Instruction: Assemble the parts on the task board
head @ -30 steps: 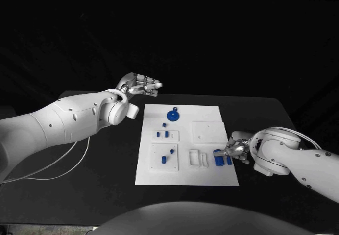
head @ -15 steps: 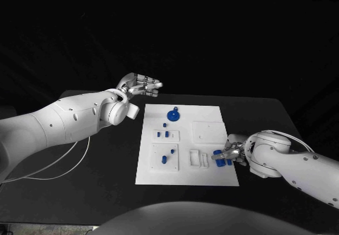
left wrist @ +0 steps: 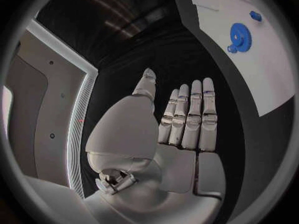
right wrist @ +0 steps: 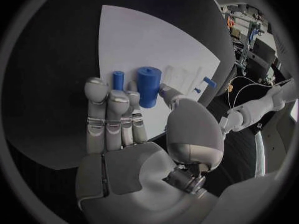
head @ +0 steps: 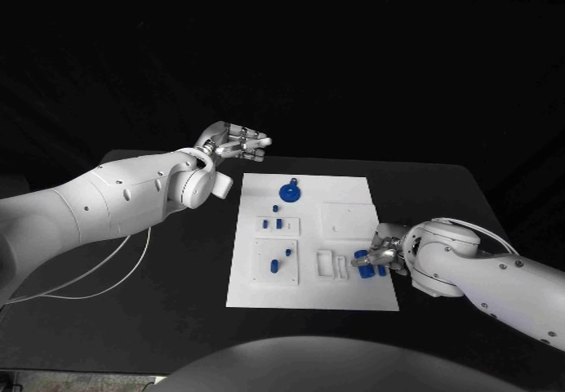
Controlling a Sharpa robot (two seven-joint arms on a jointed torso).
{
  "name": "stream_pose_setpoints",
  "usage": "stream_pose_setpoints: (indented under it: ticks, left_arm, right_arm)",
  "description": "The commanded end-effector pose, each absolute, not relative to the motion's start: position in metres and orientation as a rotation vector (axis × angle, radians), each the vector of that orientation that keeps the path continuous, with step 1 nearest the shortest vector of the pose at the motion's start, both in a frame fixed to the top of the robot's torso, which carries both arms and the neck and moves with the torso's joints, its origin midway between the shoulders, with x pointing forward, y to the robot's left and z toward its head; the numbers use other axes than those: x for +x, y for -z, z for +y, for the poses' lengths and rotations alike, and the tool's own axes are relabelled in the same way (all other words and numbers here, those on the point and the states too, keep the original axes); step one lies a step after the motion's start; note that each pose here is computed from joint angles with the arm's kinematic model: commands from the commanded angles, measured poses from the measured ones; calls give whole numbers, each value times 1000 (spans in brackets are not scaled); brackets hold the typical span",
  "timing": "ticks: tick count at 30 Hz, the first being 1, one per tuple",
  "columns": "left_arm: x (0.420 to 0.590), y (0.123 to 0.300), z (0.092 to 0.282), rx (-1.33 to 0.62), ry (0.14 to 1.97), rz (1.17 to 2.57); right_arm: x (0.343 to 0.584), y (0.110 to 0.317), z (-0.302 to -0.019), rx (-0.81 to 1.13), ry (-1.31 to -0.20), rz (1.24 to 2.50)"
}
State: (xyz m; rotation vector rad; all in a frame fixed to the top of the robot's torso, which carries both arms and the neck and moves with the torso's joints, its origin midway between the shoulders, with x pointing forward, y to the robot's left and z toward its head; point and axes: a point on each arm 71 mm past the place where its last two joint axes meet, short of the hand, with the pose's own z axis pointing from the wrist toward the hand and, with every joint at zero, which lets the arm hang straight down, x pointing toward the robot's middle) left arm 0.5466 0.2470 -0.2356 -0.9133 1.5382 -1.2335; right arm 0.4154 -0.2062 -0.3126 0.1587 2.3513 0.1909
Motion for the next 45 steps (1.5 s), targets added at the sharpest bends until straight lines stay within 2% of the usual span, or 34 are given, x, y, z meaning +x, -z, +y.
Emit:
stream_pose_setpoints:
  ticks: [1, 8, 16, 23, 34, 45]
  left_arm:
    - [547, 236, 246, -915, 1247, 1543]
    - [547, 236, 247, -916, 1240, 1545]
    - [548, 236, 249, -917, 1232, 1547]
    - [548, 237, 248, -918, 1216, 1552]
    - [548, 237, 246, -918, 1216, 1559]
    - [548, 238, 244, -919, 1220, 1565]
  right_arm:
    - [412, 317, -206, 191, -201, 2348]
    - [406, 310, -202, 284, -279, 2343]
    - [405, 285, -189, 418, -437, 2318]
    - [409, 273, -180, 438, -486, 2328]
    - [405, 292, -160, 385, -481, 2426]
    - [406, 306, -144, 251, -430, 2408]
